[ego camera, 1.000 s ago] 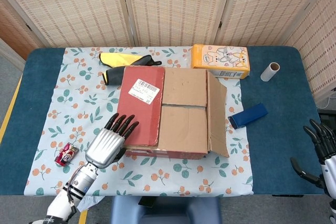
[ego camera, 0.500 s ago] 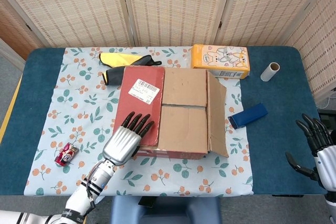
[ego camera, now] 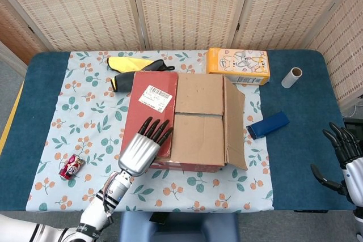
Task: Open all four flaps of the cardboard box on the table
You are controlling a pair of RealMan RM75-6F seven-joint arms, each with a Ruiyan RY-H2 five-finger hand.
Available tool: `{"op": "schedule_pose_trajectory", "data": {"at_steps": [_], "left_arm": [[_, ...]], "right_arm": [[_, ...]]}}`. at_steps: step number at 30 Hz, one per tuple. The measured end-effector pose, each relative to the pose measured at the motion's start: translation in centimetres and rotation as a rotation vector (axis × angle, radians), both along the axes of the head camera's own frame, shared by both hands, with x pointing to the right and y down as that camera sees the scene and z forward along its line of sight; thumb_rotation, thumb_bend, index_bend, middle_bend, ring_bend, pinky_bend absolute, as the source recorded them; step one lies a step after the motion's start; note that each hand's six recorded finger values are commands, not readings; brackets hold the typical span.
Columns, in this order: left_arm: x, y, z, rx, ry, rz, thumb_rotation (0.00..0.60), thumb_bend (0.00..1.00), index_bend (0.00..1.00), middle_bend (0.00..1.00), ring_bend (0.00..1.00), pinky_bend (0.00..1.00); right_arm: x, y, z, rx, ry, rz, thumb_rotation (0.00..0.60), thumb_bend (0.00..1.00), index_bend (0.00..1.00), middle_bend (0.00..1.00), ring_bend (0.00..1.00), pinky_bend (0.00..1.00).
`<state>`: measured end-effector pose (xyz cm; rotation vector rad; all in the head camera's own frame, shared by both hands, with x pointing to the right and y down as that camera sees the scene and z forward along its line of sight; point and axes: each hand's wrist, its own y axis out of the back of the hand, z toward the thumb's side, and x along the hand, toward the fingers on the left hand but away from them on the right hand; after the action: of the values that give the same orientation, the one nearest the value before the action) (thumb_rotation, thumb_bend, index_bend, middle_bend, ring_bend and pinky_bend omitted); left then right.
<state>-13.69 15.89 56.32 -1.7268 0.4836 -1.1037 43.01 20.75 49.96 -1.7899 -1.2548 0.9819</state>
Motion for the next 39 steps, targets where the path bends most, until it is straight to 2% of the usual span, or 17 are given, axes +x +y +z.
{"op": "schedule_pose_trajectory", "data": {"at_steps": [3, 8, 10, 12, 18, 22, 28, 34, 39], "left_arm": [[0.3, -0.4, -1.0, 0.075, 0.039, 0.005, 0.600, 0.44, 0.00, 0.00, 0.00, 0.00], [0.6, -0.8, -3.2, 0.247, 0.117, 0.022, 0.600, 0.44, 0.00, 0.00, 0.00, 0.00], [0.2, -0.9, -3.7, 0.308, 0.123, 0.009, 0.600, 0.44, 0.00, 0.00, 0.00, 0.00], [-0.4, -0.9, -3.8, 0.335, 0.108, -0.014, 0.600, 0.44, 0.00, 0.00, 0.00, 0.00], [-3.2, -1.3, -4.2, 0.386, 0.018, -0.088, 0.600, 0.44, 0.00, 0.00, 0.00, 0.00], [-6.5, -1.7, -4.5, 0.428, -0.082, -0.149, 0.600, 0.44, 0.00, 0.00, 0.00, 0.00], [-12.0, -1.9, -4.4, 0.448, -0.204, -0.261, 0.600, 0.44, 0.00, 0.00, 0.00, 0.00], [-16.9, -1.9, -4.6, 0.433, -0.194, -0.376, 0.600, 0.44, 0.00, 0.00, 0.00, 0.00], [-20.3, -0.8, -4.8, 0.389, -0.151, -0.432, 0.600, 0.44, 0.00, 0.00, 0.00, 0.00]], "right_arm": [[0.1, -0.1, 0.0, 0.004, 0.007, 0.008, 0.600, 0.41, 0.00, 0.00, 0.00, 0.00], [0.0, 0.0, 0.1, -0.004, 0.001, 0.006, 0.600, 0.41, 0.00, 0.00, 0.00, 0.00], [-0.1, 0.1, 0.1, -0.004, 0.001, 0.003, 0.600, 0.41, 0.00, 0.00, 0.00, 0.00], [-0.1, 0.2, 0.0, -0.002, 0.000, 0.002, 0.600, 0.41, 0.00, 0.00, 0.00, 0.00], [0.0, 0.3, -0.2, 0.006, -0.001, 0.006, 0.600, 0.41, 0.00, 0.00, 0.00, 0.00], [0.1, 0.5, -0.4, 0.014, -0.001, 0.009, 0.600, 0.41, 0.00, 0.00, 0.00, 0.00], [-0.2, 0.8, -0.3, 0.019, 0.019, 0.002, 0.600, 0.41, 0.00, 0.00, 0.00, 0.00], [-1.1, 0.6, 0.8, -0.001, 0.048, -0.014, 0.600, 0.41, 0.00, 0.00, 0.00, 0.00], [-3.8, -1.6, 1.8, -0.013, 0.064, -0.054, 0.600, 0.41, 0.00, 0.00, 0.00, 0.00]]}}
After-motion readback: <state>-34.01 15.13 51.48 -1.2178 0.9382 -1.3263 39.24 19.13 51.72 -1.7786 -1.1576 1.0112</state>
